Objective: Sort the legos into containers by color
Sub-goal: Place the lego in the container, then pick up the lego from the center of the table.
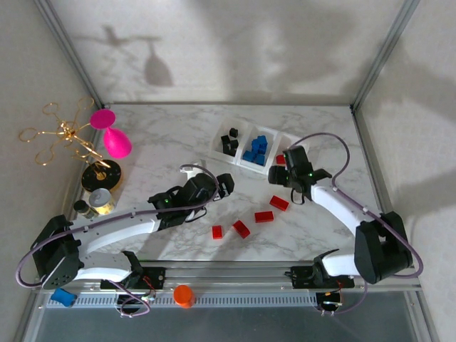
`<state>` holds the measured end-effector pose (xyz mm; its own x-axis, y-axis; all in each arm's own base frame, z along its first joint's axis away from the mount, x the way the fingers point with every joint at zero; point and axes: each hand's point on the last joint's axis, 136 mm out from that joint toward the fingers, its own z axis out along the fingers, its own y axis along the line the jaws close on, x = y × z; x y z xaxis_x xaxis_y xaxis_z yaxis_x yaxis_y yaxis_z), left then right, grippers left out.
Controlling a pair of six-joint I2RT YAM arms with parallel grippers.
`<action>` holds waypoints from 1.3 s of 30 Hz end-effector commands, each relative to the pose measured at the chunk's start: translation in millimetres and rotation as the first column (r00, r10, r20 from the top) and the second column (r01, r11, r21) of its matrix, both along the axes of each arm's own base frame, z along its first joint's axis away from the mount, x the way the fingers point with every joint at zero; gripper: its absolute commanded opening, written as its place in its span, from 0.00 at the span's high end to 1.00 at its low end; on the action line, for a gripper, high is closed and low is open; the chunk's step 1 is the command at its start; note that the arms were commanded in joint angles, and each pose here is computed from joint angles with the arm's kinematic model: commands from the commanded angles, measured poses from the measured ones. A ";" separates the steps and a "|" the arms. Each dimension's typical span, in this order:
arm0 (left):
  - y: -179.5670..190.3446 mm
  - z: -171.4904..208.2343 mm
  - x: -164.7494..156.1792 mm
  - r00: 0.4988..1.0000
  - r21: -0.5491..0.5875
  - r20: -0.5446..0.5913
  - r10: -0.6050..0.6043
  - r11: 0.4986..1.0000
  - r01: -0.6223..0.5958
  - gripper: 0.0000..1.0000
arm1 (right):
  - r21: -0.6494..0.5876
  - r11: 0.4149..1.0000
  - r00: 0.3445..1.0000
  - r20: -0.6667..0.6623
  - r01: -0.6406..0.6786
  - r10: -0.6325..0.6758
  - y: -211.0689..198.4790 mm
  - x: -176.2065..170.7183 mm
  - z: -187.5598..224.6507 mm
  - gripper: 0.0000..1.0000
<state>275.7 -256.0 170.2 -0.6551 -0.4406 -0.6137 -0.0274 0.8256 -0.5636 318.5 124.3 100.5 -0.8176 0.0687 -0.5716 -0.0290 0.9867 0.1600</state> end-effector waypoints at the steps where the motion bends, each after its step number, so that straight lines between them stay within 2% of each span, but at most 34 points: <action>1: 0.2 2.8 -2.6 1.000 -0.018 0.014 0.022 1.000 -0.021 0.00 | 0.069 0.998 0.999 -0.051 -0.011 0.015 6.5 -23.1 -11.6 0.25; 6: -5.7 -2.9 -4.2 1.000 -0.016 0.005 0.019 1.000 -0.019 0.01 | 0.099 0.995 0.996 -0.085 -0.030 0.039 10.2 -36.7 -30.9 0.22; 16: -5.2 -8.1 -4.7 1.000 0.015 -0.001 0.030 0.999 -0.030 0.00 | 0.075 0.995 0.990 -0.123 -0.059 0.068 16.0 -31.3 -55.9 0.20; 23: -0.5 -8.7 -4.4 0.999 0.032 0.001 0.043 0.999 -0.043 0.00 | 0.069 0.994 0.981 -0.170 -0.085 0.096 21.0 -49.7 -66.9 0.19; 32: -0.4 -8.8 -3.1 0.999 0.041 0.006 0.045 0.998 -0.045 0.00 | 0.044 0.995 0.972 -0.214 -0.085 0.092 22.1 -73.1 -76.3 0.30; 39: -0.9 -8.8 -2.3 0.999 0.048 0.007 0.046 0.998 -0.046 0.00 | -0.030 0.998 0.978 -0.202 -0.057 0.050 15.0 -63.6 -79.7 0.39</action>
